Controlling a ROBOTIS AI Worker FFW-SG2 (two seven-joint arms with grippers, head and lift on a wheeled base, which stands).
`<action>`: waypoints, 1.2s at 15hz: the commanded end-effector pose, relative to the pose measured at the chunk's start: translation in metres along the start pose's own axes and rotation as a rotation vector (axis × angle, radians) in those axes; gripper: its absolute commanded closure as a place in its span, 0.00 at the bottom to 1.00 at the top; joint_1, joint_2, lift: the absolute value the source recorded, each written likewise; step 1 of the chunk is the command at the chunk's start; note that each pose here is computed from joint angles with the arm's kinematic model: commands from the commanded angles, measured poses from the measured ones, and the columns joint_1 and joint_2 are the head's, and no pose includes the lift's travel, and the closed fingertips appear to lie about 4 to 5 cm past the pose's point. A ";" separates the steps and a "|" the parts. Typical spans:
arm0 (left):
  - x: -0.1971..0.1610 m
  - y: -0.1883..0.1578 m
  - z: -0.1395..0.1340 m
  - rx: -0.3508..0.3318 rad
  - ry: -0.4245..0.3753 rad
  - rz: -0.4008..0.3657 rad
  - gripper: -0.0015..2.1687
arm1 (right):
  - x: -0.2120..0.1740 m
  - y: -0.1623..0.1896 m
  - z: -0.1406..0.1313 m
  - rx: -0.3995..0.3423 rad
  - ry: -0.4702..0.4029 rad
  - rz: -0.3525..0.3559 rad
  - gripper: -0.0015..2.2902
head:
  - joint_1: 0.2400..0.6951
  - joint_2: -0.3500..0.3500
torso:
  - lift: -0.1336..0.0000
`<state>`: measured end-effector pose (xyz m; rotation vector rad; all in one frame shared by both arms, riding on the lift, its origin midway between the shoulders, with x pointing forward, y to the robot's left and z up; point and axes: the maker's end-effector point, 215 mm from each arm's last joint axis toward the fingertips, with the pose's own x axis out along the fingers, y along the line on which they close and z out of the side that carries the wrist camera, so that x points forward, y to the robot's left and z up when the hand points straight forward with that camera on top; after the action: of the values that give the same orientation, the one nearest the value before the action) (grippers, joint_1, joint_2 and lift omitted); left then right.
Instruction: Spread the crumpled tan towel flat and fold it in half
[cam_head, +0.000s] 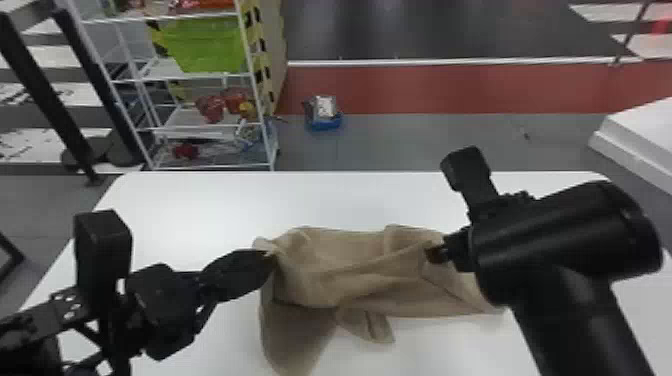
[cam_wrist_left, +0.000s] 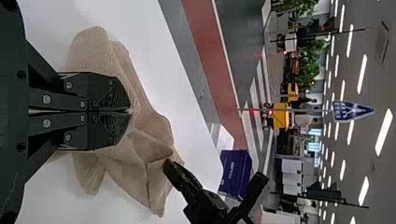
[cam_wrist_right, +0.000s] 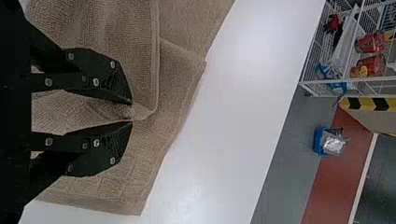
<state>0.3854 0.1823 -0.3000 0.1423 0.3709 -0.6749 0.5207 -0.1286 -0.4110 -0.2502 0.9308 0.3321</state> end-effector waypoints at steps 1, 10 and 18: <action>0.000 0.001 0.001 0.000 -0.003 0.004 0.87 | -0.002 -0.008 0.004 0.007 -0.014 -0.027 0.71 | 1.00 0.60 | 0.08; -0.019 0.005 0.048 0.103 -0.145 0.051 0.99 | -0.069 -0.025 0.073 0.077 -0.266 0.012 0.77 | 1.00 0.60 | 0.08; -0.053 0.027 0.129 0.169 -0.280 0.131 0.99 | -0.130 -0.093 0.149 0.187 -0.501 -0.004 0.77 | 0.88 0.54 | 0.08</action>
<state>0.3945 0.2002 -0.1761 0.2301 0.0619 -0.6016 0.5842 -0.1799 -0.2275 -0.0098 0.4950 0.2817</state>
